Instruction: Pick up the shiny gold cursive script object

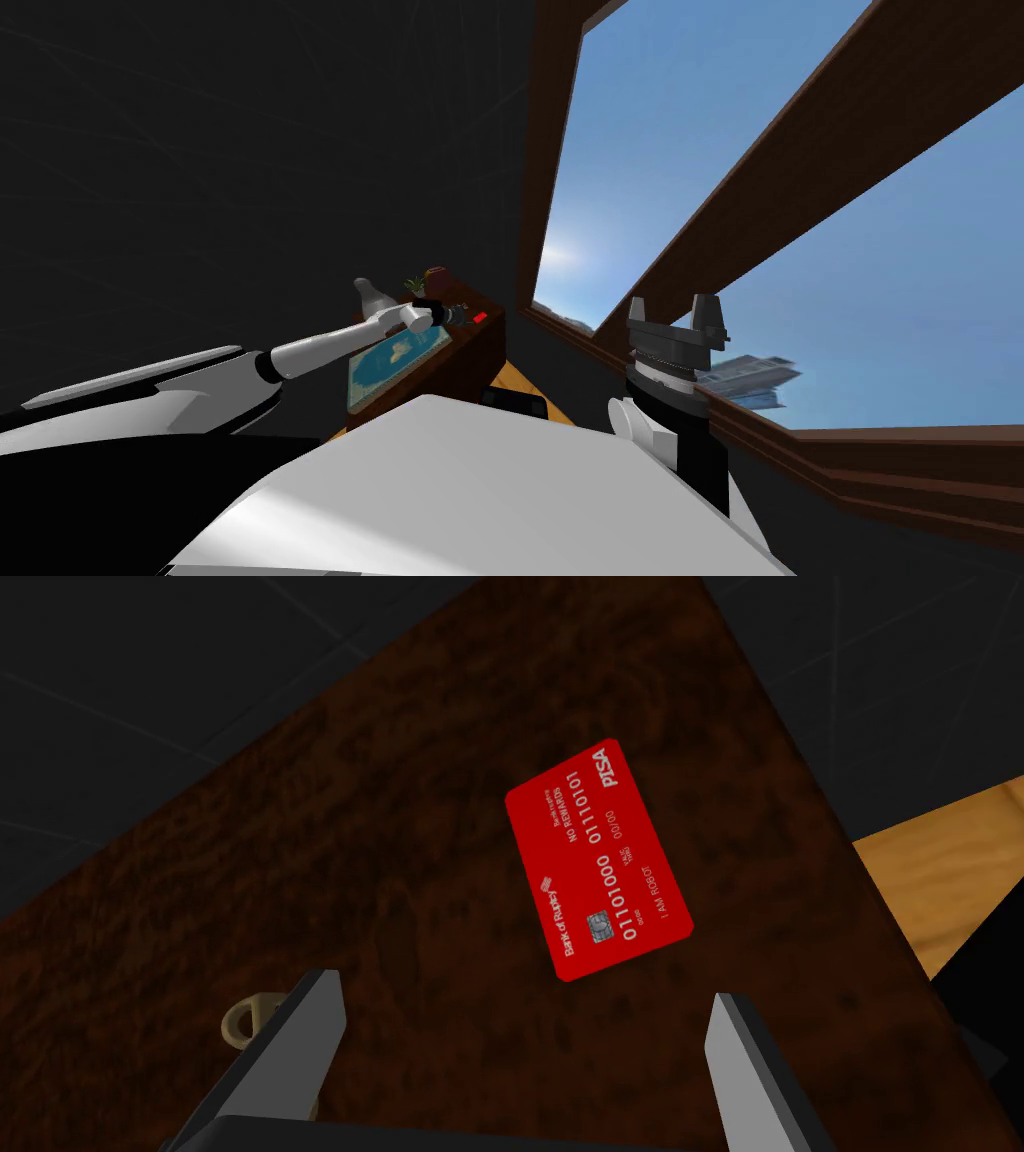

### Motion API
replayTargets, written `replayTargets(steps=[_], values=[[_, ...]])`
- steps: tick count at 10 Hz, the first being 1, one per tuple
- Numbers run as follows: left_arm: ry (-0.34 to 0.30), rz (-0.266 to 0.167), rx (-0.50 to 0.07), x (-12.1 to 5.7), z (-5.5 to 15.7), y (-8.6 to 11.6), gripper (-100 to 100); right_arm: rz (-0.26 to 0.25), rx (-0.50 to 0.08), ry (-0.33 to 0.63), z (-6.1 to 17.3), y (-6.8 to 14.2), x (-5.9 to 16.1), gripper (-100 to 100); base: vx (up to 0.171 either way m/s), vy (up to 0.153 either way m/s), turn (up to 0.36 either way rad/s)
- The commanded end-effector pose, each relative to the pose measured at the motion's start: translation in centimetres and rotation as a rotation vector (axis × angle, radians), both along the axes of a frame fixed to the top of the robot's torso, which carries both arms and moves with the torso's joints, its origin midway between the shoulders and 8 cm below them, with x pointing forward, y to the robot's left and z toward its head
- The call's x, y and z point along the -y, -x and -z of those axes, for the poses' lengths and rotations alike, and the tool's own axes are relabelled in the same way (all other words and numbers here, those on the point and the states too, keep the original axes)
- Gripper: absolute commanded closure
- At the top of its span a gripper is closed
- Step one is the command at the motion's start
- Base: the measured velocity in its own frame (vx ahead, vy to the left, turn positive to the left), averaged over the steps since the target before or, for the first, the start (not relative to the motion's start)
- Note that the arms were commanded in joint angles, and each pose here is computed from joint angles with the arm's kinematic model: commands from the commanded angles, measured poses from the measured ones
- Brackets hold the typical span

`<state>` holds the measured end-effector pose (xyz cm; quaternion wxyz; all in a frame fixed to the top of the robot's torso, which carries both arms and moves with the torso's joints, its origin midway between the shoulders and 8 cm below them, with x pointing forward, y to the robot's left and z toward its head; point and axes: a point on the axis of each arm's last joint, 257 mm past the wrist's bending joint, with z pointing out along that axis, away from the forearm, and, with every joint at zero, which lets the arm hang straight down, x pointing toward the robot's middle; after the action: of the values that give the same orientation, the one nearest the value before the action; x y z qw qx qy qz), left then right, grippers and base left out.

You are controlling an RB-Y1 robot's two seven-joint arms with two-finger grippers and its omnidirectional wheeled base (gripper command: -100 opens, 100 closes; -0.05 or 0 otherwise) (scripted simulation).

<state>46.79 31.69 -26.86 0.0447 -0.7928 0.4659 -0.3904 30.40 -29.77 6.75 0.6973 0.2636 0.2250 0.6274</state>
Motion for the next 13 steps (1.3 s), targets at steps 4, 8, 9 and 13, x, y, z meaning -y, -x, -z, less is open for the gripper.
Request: replayTargets(steps=[4,8,9,13], values=[[-0.031,-0.139,-0.187,-5.7,1.1,2.3,-100,0.0,0.0,0.0,0.0,0.0,0.0,0,0.029,0.014,-0.186],[-0.046,-0.287,-0.33,-10.5,1.3,4.8,-100,0.0,0.0,0.0,0.0,0.0,0.0,0,0.033,0.017,-0.178],[-0.047,-0.35,-0.39,-12.2,1.4,6.1,-100,0.0,0.0,0.0,0.0,0.0,0.0,0,0.036,0.01,-0.21],[-0.049,-0.526,-0.5,-16.8,0.7,9.0,-100,0.0,0.0,0.0,0.0,0.0,0.0,0,0.032,0.013,-0.155]])
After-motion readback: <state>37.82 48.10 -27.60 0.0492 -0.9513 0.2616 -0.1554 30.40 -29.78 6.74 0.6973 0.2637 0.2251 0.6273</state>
